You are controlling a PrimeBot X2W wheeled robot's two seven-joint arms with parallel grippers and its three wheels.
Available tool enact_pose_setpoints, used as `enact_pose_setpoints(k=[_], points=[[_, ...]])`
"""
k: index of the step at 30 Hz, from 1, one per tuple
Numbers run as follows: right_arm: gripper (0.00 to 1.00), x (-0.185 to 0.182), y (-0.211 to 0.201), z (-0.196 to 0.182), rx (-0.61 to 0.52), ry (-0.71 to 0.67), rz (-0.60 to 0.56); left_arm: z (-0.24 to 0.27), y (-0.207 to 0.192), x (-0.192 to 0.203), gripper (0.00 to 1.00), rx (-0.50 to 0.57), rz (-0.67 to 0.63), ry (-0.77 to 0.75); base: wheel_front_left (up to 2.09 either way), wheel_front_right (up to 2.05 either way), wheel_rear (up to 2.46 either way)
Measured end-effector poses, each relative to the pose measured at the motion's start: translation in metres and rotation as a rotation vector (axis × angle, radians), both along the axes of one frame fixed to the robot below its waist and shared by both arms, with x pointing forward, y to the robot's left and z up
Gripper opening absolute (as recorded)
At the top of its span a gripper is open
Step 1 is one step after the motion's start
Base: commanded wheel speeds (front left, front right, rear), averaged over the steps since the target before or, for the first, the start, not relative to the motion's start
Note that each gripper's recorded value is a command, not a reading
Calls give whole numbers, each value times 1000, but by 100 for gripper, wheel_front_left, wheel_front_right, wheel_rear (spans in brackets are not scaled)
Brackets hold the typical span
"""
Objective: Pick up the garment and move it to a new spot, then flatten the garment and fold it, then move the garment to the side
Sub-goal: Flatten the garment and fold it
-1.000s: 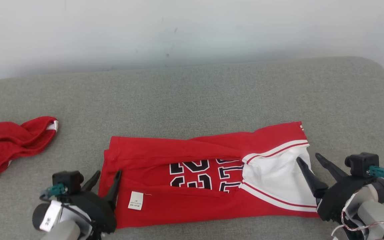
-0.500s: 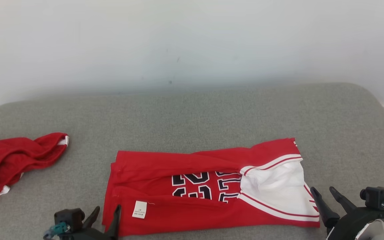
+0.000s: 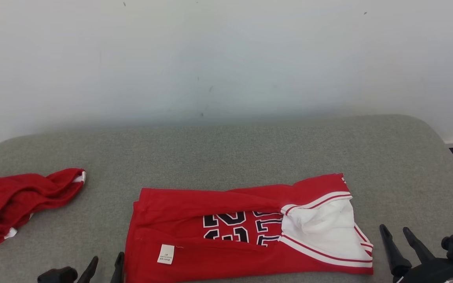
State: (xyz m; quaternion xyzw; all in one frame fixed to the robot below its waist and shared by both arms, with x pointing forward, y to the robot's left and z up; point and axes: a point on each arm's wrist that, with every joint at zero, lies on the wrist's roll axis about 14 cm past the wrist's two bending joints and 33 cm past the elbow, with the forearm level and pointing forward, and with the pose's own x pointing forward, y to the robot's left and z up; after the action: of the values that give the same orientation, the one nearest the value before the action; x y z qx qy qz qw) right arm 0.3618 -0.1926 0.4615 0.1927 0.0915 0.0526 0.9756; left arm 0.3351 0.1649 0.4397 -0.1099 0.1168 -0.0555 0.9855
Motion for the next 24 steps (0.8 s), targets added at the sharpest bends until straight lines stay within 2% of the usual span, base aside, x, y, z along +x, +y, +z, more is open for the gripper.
enact_pose_setpoints(k=[6, 9, 15, 24], points=[[100, -13, -11, 7, -15, -25, -55, 10, -2, -11, 100, -24, 2, -44, 0, 0, 0], [100, -17, -17, 11, -10, -39, -81, 16, 11, -12, 100, -13, 43, -72, 0, 0, 0], [100, -17, -19, 28, -14, -97, -100, 24, 20, -14, 100, -13, 91, -111, 0, 0, 0], [100, -20, -30, 33, -38, -117, -132, 45, 22, -12, 100, -9, 125, -190, 0, 0, 0]])
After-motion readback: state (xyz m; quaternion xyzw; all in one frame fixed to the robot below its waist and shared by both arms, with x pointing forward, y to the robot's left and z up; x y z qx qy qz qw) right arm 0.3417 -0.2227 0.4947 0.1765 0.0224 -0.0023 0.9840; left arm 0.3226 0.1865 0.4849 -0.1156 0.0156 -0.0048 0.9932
